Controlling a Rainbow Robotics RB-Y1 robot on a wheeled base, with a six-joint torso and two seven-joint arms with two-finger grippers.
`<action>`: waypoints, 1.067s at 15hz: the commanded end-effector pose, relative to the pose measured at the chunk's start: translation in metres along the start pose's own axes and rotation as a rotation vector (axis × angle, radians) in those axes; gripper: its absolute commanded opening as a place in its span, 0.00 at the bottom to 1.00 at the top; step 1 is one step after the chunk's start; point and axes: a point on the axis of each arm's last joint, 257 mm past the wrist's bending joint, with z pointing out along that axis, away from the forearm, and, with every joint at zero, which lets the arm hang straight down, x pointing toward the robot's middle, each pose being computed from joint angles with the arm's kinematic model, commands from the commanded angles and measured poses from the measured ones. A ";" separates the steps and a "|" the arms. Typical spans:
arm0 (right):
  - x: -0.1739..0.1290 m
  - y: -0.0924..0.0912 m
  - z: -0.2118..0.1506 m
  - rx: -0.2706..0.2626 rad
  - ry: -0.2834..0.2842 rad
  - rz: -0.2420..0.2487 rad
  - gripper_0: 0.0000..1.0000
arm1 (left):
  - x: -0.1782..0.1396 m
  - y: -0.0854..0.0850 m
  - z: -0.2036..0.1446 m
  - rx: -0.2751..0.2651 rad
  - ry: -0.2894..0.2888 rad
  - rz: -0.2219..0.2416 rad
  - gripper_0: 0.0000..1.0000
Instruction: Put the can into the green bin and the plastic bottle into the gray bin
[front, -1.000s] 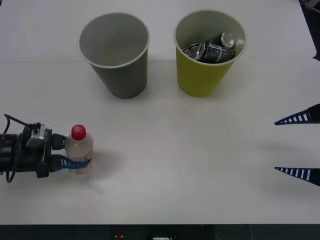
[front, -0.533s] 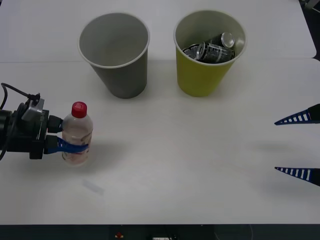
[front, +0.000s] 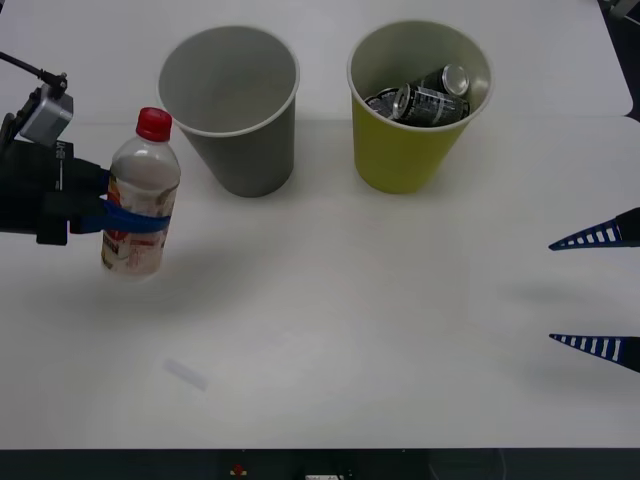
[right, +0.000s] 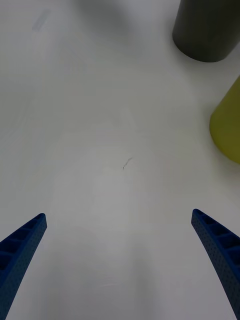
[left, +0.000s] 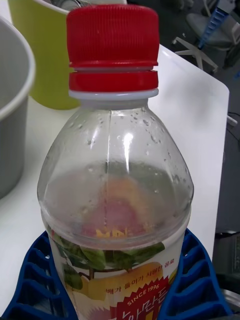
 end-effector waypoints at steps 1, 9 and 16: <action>0.000 0.000 0.000 0.000 0.000 0.000 1.00 | -0.032 0.013 -0.004 -0.050 0.009 -0.053 0.00; 0.000 0.000 0.000 0.000 0.000 0.000 1.00 | -0.114 0.037 -0.026 -0.224 0.167 -0.096 0.00; 0.000 0.000 0.000 0.000 0.000 0.000 1.00 | -0.163 0.082 0.010 -0.358 0.214 -0.001 0.00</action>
